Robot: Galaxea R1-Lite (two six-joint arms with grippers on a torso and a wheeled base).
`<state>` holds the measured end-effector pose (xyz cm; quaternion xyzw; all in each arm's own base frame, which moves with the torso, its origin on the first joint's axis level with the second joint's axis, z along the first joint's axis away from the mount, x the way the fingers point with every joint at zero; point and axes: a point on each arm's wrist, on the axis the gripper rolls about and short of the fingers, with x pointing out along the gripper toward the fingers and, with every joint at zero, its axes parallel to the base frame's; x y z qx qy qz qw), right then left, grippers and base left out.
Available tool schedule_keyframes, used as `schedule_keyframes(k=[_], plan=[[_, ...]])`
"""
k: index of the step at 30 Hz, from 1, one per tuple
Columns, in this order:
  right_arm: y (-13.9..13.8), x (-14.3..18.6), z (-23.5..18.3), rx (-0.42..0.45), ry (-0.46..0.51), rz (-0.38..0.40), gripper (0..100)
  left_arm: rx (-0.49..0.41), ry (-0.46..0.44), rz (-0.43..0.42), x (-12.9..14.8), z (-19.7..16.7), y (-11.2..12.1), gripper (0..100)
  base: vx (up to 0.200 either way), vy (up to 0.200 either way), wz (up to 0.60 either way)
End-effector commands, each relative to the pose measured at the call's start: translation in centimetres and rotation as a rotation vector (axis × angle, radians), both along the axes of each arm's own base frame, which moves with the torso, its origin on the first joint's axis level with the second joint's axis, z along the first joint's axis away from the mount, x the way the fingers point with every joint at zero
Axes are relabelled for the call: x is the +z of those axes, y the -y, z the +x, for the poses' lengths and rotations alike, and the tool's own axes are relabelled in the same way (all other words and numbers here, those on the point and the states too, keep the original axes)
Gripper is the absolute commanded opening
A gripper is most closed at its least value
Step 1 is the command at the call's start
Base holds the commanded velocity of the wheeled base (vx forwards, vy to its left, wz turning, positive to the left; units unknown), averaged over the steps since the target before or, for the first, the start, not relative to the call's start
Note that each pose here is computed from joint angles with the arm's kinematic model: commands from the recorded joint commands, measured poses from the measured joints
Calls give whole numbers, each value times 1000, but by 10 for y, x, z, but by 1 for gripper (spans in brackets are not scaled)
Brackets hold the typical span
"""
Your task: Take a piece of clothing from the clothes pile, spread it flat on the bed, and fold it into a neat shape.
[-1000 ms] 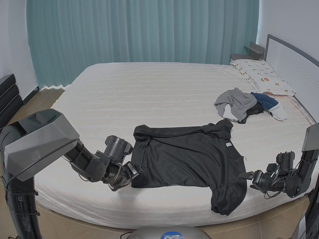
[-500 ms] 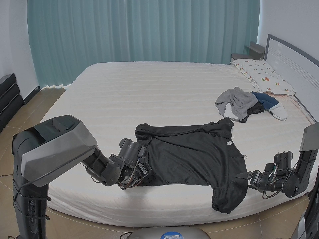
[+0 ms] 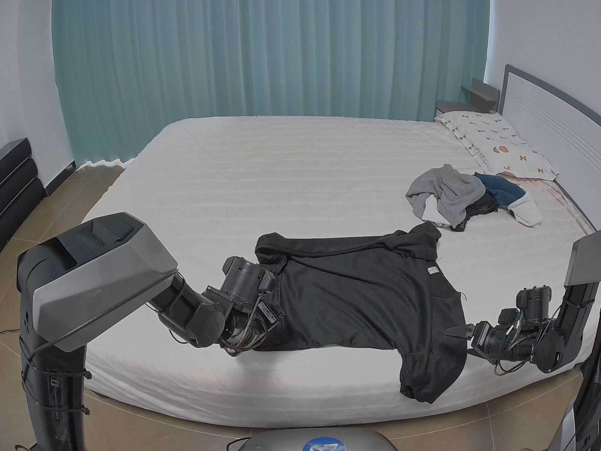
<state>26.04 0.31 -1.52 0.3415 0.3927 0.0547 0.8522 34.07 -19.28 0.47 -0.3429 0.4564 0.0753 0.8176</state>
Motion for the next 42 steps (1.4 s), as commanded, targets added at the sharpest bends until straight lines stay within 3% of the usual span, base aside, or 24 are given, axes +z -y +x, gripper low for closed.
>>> schedule_keyframes(k=[1,9,18,28,33,42], plan=[[0,0,0,-1,3,0,100,-1,2,-1,1,-1,0,100,0,-200,0],[0,0,0,1,0,0,100,4,3,1,4,-2,-2,100,0,-100,0],[-12,-2,-2,44,-12,2,100,28,0,41,10,-5,-30,100,0,0,0],[-18,-5,-1,63,-20,3,100,15,20,70,2,7,-27,100,0,0,0],[-23,-4,1,82,-10,1,100,-36,36,140,-11,20,-21,100,0,0,0],[-25,-8,2,86,-20,-6,100,-30,46,187,-19,24,-19,100,0,0,0]])
